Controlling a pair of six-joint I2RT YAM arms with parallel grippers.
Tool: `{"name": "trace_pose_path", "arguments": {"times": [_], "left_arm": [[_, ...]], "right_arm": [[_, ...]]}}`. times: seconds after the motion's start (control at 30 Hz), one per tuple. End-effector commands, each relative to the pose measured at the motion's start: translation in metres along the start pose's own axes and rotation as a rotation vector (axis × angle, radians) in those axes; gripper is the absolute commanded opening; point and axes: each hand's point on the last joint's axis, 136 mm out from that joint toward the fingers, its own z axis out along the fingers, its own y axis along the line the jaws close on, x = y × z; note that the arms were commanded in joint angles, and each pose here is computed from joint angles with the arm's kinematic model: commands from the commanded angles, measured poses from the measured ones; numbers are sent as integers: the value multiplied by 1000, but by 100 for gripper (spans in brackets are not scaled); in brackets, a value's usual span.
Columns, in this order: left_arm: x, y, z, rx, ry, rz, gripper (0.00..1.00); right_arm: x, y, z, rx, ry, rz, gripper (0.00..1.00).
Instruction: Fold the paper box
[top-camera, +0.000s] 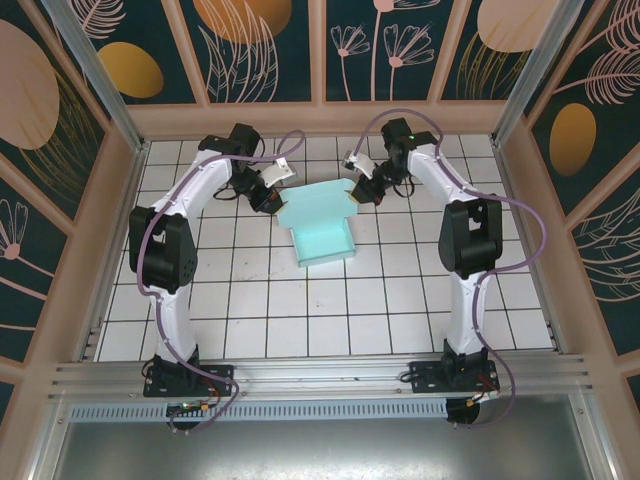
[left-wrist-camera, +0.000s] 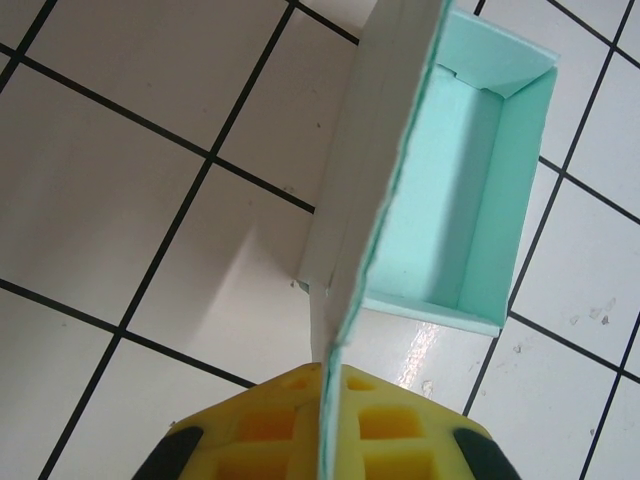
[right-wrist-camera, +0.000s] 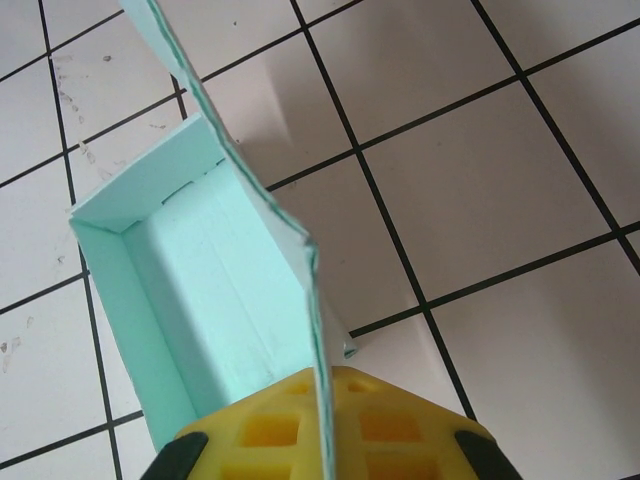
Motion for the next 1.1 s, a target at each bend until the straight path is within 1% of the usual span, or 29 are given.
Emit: {"name": "trace_pose_path", "arguments": {"times": [0.0, 0.1, 0.23, 0.3, 0.4, 0.5, 0.6, 0.67, 0.87, 1.07], "left_arm": [[-12, -3, -8, -2, -44, -9, 0], [-23, 3, -12, -40, -92, -28, 0], [-42, 9, -21, -96, -183, -46, 0], [-47, 13, -24, -128, -208, -60, 0], [-54, 25, -26, -201, -239, -116, 0], [-64, 37, -30, -255, -297, -183, 0], [-75, 40, -34, -275, -359, -233, 0], [-84, 37, -35, -279, -398, -248, 0], [-96, 34, -22, -286, -445, -314, 0], [-103, 42, -20, -302, -524, -424, 0]], "right_arm": [[-13, 1, -5, 34, -24, 0, 0], [-18, -2, -10, 91, -46, 15, 0], [-27, -11, -20, 221, -90, 68, 0], [-32, -14, -23, 282, -120, 100, 0], [-40, -20, -30, 395, -189, 199, 0], [-49, -20, -38, 485, -276, 287, 0], [-56, -16, -44, 556, -352, 372, 0], [-55, -17, -44, 590, -378, 445, 0], [-52, -21, -36, 719, -461, 618, 0], [-54, -31, -33, 782, -562, 746, 0]]}}
